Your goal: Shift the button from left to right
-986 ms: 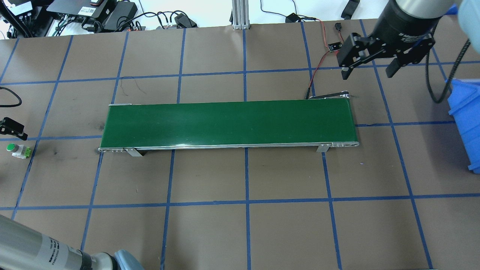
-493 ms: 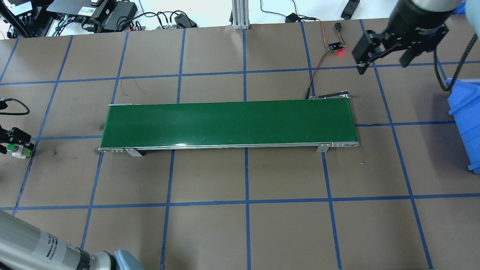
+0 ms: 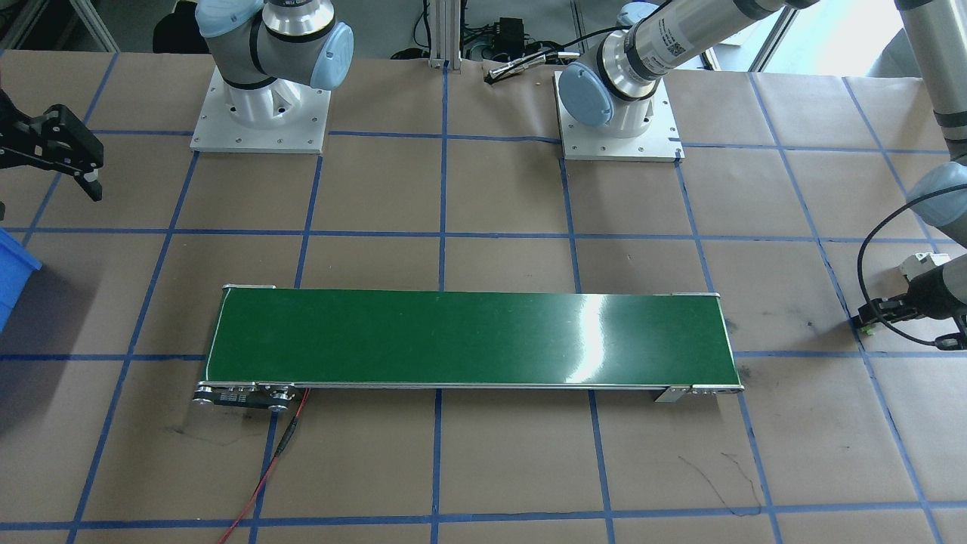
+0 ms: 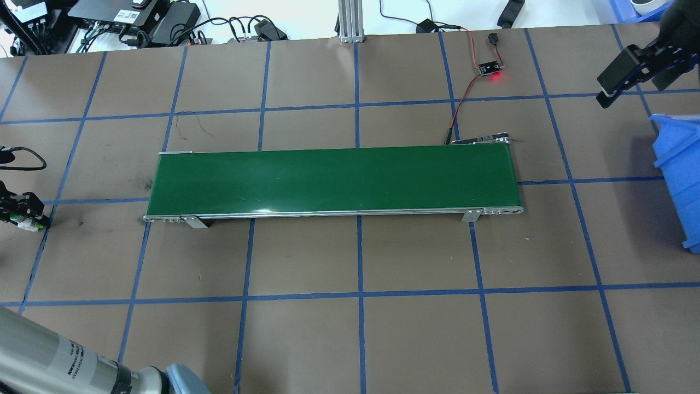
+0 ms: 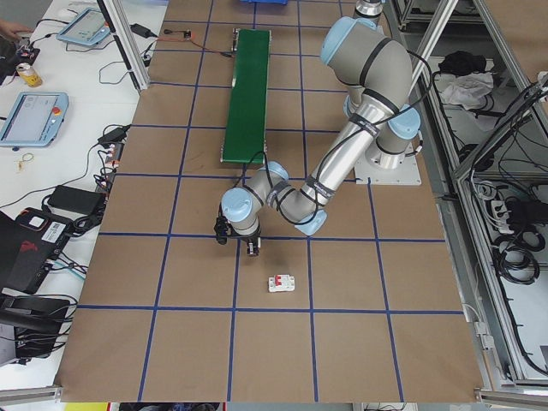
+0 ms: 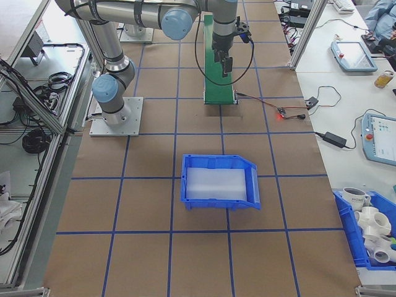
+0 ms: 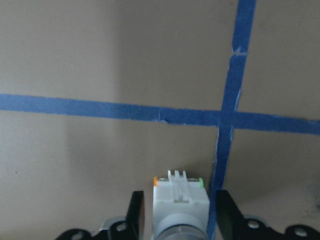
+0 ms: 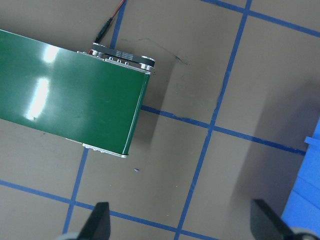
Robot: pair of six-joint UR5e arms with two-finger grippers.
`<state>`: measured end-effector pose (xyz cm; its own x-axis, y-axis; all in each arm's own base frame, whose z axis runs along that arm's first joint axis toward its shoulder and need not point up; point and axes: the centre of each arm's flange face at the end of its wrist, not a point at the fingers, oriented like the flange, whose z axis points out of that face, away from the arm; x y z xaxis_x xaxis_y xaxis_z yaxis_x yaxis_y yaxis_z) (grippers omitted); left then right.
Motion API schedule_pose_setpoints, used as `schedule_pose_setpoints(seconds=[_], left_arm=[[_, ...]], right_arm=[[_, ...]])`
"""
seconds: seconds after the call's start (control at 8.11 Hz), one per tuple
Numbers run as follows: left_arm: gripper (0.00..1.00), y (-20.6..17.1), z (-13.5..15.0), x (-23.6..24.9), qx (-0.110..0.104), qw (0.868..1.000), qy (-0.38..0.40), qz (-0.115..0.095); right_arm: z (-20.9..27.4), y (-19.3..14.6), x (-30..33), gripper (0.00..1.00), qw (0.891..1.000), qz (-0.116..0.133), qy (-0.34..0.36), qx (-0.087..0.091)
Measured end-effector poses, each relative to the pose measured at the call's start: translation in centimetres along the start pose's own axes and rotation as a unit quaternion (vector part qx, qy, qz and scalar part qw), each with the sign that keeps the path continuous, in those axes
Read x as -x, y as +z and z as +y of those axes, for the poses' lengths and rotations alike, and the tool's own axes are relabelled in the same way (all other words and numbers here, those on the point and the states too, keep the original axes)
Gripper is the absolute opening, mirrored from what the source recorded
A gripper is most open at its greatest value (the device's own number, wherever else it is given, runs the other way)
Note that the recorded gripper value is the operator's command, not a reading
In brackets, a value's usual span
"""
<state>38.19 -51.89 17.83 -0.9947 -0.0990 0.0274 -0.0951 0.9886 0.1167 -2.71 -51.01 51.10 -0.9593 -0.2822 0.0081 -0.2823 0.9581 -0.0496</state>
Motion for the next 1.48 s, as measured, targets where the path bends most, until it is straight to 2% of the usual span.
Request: schedule_pose_setpoints(seconds=[0.25, 0.37, 0.62, 0.86, 0.99, 1.23, 1.48], left_arm=[[0.0, -1.4, 0.1, 0.0, -0.005, 1.0, 0.001, -0.005], [0.0, -2.9, 0.4, -0.2, -0.011, 1.0, 0.001, -0.009], [0.0, -8.1, 1.2, -2.2, -0.031, 0.999, 0.005, -0.019], [0.0, -13.3, -0.2, -9.5, -0.066, 0.997, 0.031, -0.029], [0.0, -14.5, -1.4, -14.3, -0.075, 0.996, 0.029, -0.03], [0.0, -15.5, -3.2, -24.0, -0.087, 0.996, 0.015, -0.025], [0.0, -15.2, -3.8, -30.4, -0.088, 0.996, 0.003, -0.019]], right_arm=[[-0.7, -0.3, 3.2, 1.0, 0.999, -0.029, 0.038, -0.012], [-1.5, -0.4, 6.8, 1.0, 0.998, -0.036, 0.05, -0.014], [-2.9, -0.2, 14.8, 1.0, 0.996, -0.042, 0.084, -0.009], [-3.7, 0.6, 17.8, 1.0, 0.993, -0.044, 0.113, -0.007], [-3.9, 0.7, 18.1, 1.0, 0.992, -0.043, 0.115, -0.007], [-4.1, 1.3, 17.0, 1.0, 0.993, -0.031, 0.112, -0.001], [-4.9, 4.5, 13.5, 1.0, 0.992, -0.028, 0.119, 0.022]])
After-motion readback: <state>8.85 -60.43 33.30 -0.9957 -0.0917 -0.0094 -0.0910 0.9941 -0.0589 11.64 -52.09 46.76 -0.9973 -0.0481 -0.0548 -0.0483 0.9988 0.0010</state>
